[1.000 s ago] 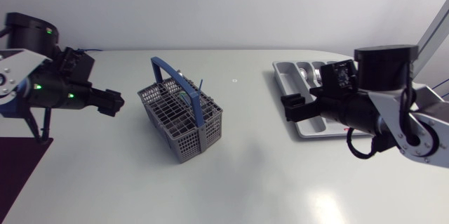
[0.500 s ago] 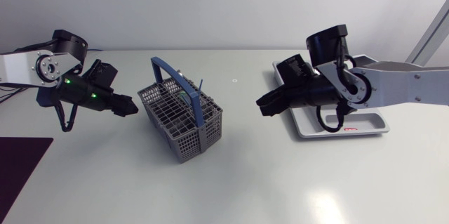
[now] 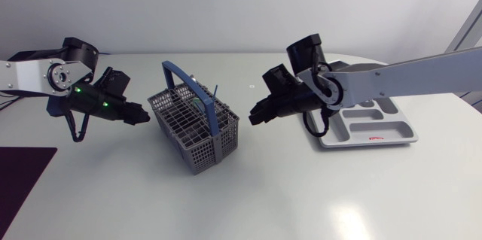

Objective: Unload the cutlery basket into the drawer organizer.

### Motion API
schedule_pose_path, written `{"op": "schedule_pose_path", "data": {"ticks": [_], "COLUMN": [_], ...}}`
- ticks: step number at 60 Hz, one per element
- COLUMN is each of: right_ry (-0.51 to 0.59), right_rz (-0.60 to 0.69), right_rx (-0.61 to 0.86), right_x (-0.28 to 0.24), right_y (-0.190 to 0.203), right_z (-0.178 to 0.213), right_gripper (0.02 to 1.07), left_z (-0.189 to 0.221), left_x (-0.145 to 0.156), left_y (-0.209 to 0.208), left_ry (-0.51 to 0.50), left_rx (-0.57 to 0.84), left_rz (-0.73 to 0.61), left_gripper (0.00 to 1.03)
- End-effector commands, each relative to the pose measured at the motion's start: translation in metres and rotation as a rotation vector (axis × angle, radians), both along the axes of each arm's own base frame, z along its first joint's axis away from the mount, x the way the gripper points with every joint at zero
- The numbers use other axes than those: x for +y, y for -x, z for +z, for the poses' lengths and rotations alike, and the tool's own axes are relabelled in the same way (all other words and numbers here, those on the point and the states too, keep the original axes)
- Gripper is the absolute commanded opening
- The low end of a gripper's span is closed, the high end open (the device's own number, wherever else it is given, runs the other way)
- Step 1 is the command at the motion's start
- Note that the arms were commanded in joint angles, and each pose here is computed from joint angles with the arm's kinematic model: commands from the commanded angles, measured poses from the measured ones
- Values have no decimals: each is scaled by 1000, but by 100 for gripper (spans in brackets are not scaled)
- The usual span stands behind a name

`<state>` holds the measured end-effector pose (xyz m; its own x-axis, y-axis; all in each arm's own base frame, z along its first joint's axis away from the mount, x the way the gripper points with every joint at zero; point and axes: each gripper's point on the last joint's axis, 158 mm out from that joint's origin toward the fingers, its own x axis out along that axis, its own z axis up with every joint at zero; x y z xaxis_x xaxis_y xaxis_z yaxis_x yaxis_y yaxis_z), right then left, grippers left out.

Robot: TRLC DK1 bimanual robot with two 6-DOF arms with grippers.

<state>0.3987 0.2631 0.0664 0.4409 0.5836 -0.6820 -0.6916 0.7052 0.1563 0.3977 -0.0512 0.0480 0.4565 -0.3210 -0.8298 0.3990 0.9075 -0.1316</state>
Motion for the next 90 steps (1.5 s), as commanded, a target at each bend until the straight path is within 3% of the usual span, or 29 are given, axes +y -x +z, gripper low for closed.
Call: {"op": "schedule_pose_path", "data": {"ticks": [1, 18, 36, 52, 67, 73, 90], "right_ry": [-30, -43, -21, -10, 0, -1, -47], "right_rz": [5, 54, 130, 152, 217, 196, 58], "right_rx": [36, 81, 123, 138, 144, 111, 62], "right_x": [12, 29, 44, 36, 46, 41, -9], "right_y": [0, 10, 47, 77, 118, 114, 59], "right_z": [0, -2, -8, 4, 9, 19, 45], "right_gripper": [8, 8, 8, 8, 8, 8, 8], "left_z": [6, 6, 19, 41, 33, 35, 73], "left_x": [-8, -17, -49, -98, -145, -140, -68], "left_y": [-6, -13, -33, -62, -80, -82, -55], "left_ry": [17, 35, 56, 81, 91, 82, 49], "left_rx": [-23, -25, -74, -130, -95, -97, -156], "left_rz": [-36, -58, -108, -182, -255, -247, -158], "left_gripper": [30, 28, 28, 28, 28, 28, 29]}}
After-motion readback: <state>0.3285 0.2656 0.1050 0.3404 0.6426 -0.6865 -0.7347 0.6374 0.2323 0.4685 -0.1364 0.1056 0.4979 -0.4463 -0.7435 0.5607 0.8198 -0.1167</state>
